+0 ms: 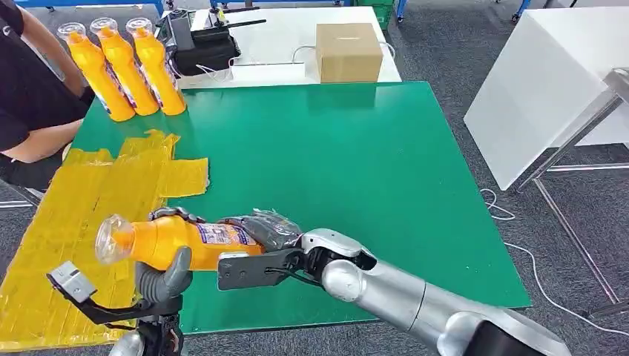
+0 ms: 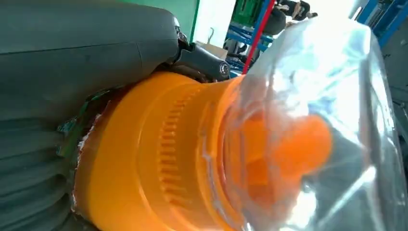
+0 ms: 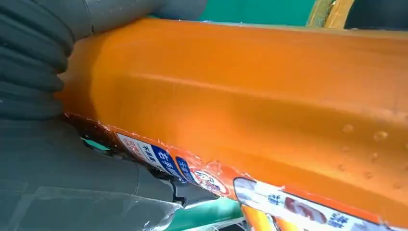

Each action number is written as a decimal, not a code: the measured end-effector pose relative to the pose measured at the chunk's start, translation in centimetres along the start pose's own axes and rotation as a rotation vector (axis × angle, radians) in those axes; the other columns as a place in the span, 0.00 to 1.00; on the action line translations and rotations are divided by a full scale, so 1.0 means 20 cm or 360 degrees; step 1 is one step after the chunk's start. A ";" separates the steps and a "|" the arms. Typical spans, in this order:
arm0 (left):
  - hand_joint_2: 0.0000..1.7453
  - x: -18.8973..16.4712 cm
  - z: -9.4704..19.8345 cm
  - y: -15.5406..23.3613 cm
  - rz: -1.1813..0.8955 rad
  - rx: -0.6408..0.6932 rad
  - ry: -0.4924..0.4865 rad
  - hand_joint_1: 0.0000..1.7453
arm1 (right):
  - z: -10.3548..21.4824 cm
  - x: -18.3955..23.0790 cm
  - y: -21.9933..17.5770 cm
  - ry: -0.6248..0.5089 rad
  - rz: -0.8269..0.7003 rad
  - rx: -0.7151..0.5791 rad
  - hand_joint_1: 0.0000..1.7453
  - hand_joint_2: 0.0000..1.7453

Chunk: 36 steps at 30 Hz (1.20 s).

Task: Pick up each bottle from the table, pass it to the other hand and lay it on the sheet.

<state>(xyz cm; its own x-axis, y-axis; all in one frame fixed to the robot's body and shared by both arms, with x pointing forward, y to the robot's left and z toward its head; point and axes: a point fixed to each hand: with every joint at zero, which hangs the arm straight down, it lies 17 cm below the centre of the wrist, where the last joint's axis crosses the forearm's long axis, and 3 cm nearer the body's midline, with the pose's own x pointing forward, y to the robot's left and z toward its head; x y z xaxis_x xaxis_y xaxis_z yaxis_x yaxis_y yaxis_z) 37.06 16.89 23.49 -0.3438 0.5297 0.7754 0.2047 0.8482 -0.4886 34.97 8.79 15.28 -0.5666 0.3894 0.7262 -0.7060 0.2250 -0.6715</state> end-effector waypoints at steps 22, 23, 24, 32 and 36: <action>1.00 0.15 -0.08 0.30 -0.1669 -0.0010 -0.0378 1.00 | 0.37 -0.02 -0.28 -0.0139 -0.0033 -0.0593 0.00 0.00; 1.00 0.15 -0.09 0.32 -0.1688 0.0000 -0.0378 1.00 | 0.38 -0.03 -0.28 -0.0137 -0.0034 -0.0601 0.00 0.00; 1.00 0.15 -0.09 0.34 -0.1707 0.0000 -0.0376 1.00 | 0.39 -0.03 -0.28 -0.0137 -0.0035 -0.0606 0.00 0.00; 1.00 0.07 -0.10 0.43 -0.2838 -0.0160 -0.0507 1.00 | 0.42 -0.01 -0.29 -0.0174 -0.0044 -0.0583 0.00 0.00; 1.00 -0.11 -0.08 0.61 -0.3210 -0.0345 -0.0341 1.00 | 0.42 0.00 -0.28 -0.0181 -0.0044 -0.0565 0.00 0.00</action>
<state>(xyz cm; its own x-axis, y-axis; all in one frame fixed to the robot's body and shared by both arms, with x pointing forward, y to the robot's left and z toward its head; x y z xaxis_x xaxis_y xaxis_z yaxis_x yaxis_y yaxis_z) 41.68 26.11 16.53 -0.2534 -0.9673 -0.0133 -0.4493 0.1055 0.8871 35.44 0.08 20.23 -0.6071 0.2818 0.7430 -0.5414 0.5377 -0.6463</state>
